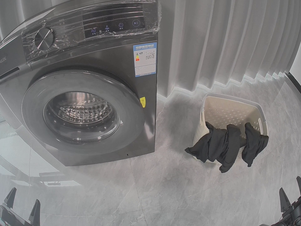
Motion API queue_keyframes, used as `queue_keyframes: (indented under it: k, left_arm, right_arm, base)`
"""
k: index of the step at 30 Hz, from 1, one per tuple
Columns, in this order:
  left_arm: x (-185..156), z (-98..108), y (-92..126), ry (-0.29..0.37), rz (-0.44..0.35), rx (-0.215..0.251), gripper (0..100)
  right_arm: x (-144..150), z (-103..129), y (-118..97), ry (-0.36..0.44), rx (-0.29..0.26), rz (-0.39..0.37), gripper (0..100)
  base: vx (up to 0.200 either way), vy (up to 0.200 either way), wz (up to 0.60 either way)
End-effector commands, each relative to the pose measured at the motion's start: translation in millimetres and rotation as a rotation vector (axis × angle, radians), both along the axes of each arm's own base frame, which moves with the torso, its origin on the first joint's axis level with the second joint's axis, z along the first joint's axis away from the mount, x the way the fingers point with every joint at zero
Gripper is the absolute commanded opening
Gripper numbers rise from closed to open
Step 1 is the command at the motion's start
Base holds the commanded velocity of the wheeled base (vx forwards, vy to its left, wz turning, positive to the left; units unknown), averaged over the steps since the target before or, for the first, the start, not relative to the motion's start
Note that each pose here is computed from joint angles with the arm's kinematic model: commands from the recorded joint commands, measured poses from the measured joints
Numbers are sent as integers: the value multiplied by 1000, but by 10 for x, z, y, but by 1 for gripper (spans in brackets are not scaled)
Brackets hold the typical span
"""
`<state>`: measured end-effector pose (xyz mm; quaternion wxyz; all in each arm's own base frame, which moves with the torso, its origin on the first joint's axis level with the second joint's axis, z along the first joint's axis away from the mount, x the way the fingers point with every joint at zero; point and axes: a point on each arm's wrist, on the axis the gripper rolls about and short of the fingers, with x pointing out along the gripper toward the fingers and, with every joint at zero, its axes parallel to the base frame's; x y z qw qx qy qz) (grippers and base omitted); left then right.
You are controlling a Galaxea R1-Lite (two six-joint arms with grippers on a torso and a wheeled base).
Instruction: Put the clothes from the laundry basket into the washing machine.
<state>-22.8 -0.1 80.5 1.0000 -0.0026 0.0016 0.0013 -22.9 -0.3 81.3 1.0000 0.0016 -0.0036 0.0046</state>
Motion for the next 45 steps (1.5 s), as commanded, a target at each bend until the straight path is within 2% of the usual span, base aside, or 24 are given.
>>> queue_keyframes:
  k: [1,15,23,41,45]
  left_arm:
    - [-2,-49,0,-2,1,1,100]
    - [-2,-49,0,-2,1,1,100]
    - [-2,-49,0,-2,1,1,100]
    - [-2,-49,0,-2,1,1,100]
    - [0,-53,0,0,1,1,100]
  right_arm:
    - [1,-52,0,1,0,2,100]
    - [1,-52,0,1,0,0,100]
    - [1,-52,0,1,0,0,100]
    - [1,-52,0,1,0,0,100]
    - [1,-52,0,1,0,0,100]
  base:
    - [0,0,0]
    - [0,0,-514]
    - [0,0,0]
    - [0,-200,0]
    - [0,0,0]
